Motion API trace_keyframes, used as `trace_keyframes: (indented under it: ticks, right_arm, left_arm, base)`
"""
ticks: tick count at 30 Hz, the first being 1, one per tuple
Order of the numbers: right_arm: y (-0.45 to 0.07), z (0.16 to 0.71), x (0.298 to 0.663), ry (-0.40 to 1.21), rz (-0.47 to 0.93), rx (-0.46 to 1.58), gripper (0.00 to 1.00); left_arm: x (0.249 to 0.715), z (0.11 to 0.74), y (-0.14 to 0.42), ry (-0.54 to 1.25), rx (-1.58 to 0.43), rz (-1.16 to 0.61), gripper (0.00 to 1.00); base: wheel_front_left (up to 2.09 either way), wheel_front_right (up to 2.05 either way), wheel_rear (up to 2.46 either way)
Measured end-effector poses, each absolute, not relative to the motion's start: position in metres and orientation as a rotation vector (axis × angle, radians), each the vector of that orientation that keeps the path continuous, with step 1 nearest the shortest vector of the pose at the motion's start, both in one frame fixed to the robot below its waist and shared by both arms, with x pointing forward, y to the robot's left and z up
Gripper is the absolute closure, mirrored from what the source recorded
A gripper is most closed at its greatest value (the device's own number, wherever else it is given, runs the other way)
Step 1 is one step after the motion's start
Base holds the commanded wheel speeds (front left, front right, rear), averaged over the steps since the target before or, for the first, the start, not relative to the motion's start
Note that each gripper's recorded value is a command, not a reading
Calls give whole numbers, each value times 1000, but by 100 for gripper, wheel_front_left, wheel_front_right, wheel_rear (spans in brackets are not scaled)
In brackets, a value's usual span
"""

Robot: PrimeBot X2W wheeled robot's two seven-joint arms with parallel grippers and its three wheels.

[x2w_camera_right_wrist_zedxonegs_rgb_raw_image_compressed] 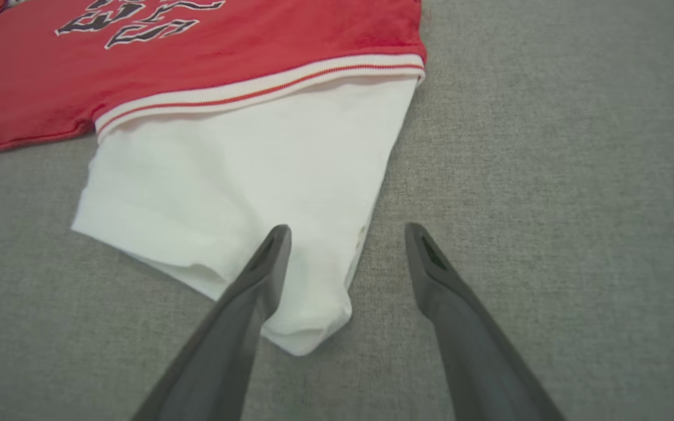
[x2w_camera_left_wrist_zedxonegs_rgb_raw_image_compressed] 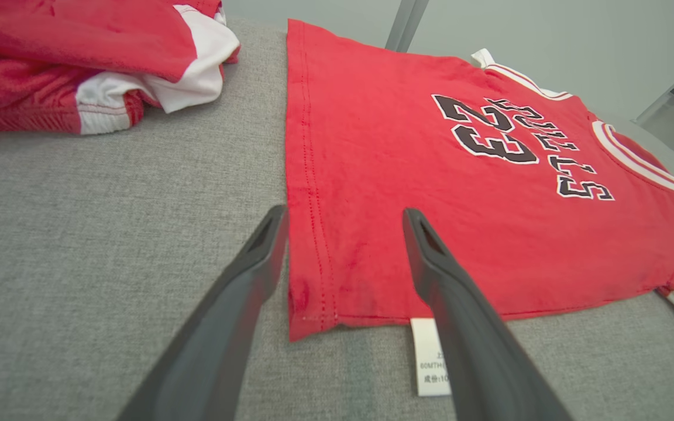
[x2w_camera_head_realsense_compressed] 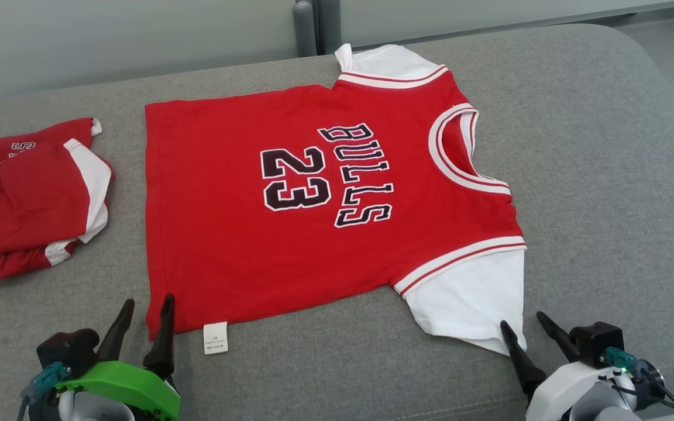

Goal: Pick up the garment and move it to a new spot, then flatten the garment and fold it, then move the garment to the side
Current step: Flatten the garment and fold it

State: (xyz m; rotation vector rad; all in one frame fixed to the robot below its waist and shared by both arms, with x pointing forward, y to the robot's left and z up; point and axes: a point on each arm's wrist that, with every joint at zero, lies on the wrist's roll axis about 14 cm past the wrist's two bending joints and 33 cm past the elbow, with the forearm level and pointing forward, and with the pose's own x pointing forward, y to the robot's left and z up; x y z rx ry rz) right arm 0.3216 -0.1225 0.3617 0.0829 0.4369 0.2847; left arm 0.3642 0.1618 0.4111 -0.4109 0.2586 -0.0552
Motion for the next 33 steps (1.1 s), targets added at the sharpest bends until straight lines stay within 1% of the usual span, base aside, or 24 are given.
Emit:
trace_keyframes:
  ticks: [4, 9, 11, 13, 15, 16, 19, 20, 21, 23, 28, 33]
  right_arm:
    - [-121, 351, 314, 482, 297, 81, 0]
    - [-121, 347, 310, 497, 305, 87, 0]
    - [-121, 345, 309, 502, 303, 87, 12]
    - [-121, 345, 309, 503, 301, 90, 51]
    - [-120, 345, 310, 503, 304, 99, 56]
    - [-120, 344, 309, 506, 304, 102, 63]
    - [-114, 343, 306, 514, 311, 131, 73]
    - [-111, 342, 305, 517, 315, 137, 81]
    - [-110, 342, 304, 520, 321, 146, 86]
    - [-107, 341, 303, 525, 326, 156, 100]
    - [-107, 340, 301, 531, 325, 171, 100]
    - [-108, 340, 302, 530, 324, 179, 100]
  left_arm:
    - [365, 409, 162, 266, -410, -53, 0]
    - [364, 408, 162, 269, -412, -54, 0]
    - [363, 407, 163, 272, -411, -52, 0]
    - [362, 405, 163, 279, -409, -50, 0]
    - [361, 403, 163, 285, -408, -48, 0]
    - [361, 403, 163, 286, -408, -48, 0]
    - [360, 402, 163, 288, -406, -50, 0]
    - [360, 402, 163, 289, -405, -51, 0]
    - [360, 402, 162, 289, -405, -52, 0]
    - [359, 402, 162, 291, -405, -54, 0]
    - [357, 398, 162, 304, -407, -47, 0]
    - [355, 394, 151, 335, -470, -51, 0]
  base:
    - [0, 0, 0]
    - [0, 0, 0]
    - [0, 0, 0]
    - [0, 0, 0]
    - [0, 0, 0]
    - [0, 0, 0]
    - [0, 0, 0]
    - [0, 0, 0]
    - [0, 0, 0]
    - [0, 0, 0]
    - [0, 0, 0]
    - [0, 0, 0]
